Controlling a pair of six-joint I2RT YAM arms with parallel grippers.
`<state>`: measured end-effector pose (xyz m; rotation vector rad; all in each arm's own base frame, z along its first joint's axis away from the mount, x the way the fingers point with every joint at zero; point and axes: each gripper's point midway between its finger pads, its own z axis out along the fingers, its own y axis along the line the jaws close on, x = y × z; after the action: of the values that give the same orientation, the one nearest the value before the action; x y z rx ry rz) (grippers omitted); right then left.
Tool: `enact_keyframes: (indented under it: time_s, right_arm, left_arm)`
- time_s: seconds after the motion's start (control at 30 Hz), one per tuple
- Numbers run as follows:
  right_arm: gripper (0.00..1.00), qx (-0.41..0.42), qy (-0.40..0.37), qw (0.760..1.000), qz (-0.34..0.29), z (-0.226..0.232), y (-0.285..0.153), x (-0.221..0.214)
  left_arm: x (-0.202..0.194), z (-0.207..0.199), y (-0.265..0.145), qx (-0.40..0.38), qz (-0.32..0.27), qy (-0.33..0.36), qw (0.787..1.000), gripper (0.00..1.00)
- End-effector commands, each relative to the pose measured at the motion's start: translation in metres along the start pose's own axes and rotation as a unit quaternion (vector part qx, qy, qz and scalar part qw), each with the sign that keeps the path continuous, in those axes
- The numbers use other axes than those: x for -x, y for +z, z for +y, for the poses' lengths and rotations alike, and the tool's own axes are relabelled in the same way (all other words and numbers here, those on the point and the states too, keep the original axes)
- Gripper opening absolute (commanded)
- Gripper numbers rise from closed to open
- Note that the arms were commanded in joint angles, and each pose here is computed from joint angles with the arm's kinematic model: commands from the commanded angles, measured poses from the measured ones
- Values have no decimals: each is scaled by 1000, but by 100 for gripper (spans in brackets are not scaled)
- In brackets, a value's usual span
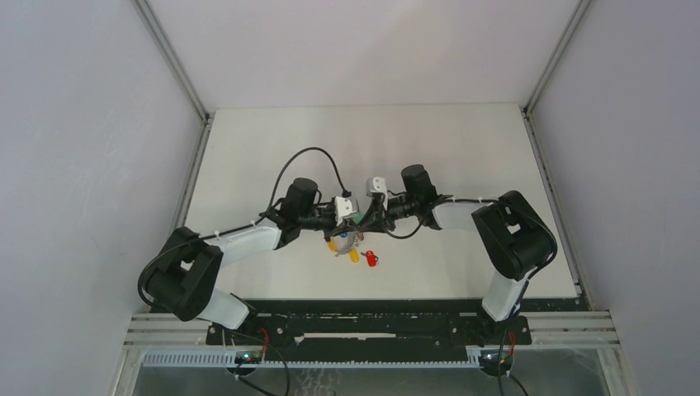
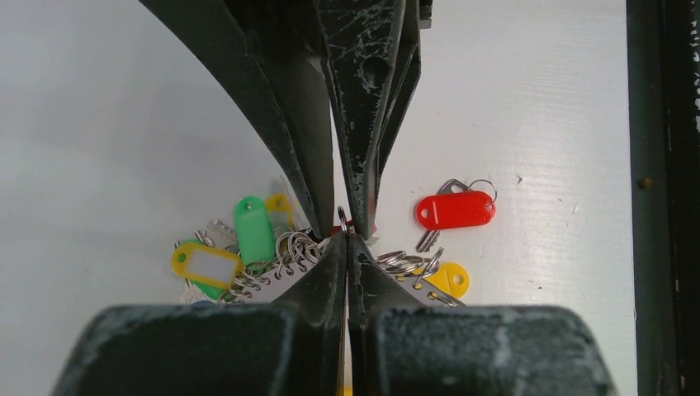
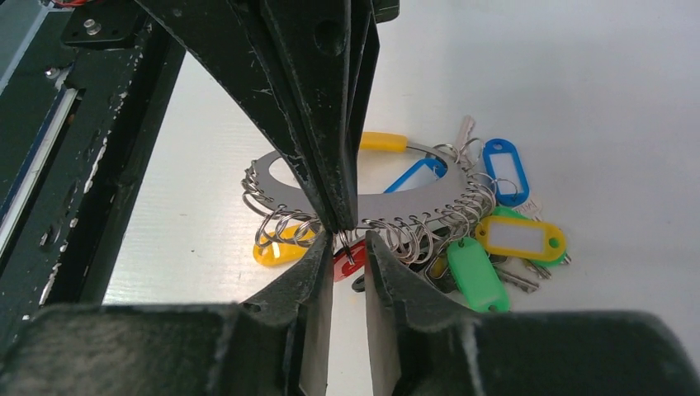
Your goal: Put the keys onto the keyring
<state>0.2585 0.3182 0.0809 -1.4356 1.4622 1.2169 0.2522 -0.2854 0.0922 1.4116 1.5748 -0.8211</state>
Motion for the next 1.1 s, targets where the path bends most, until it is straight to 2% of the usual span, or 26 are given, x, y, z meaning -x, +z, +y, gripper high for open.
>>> enact_keyframes:
  time_s: [0.0,0.2,0.3,0.4,0.53,0.73,0.93,1.07]
  right_arm:
    - [17,27,-25,999,-11,4,6,10]
    - [15,41,-22,999,-7,9,7,7]
    - [18,36,-19,999,-2,8,6,6]
    - [22,2,-3,1000,15,-1,4,2]
    - [23,-42,25,998,36,-9,-1,-5]
    - [19,-39,28,998,30,-2,0,-7]
    - [29,-34,36,999,6,-3,5,1]
    - [30,-41,46,998,-9,-4,6,2]
  left_arm:
    - [22,-1,-4,-5,-38,38,999,0]
    - [20,6,-4,12,-33,31,999,0]
    - [18,10,-3,20,-28,25,999,0]
    - [17,13,-3,27,-25,18,999,0]
    - [17,15,-5,29,-23,15,999,0]
    - [16,15,-5,30,-19,11,999,0]
    - [17,15,-4,31,-24,6,999,0]
    - [16,17,-3,33,-23,0,999,0]
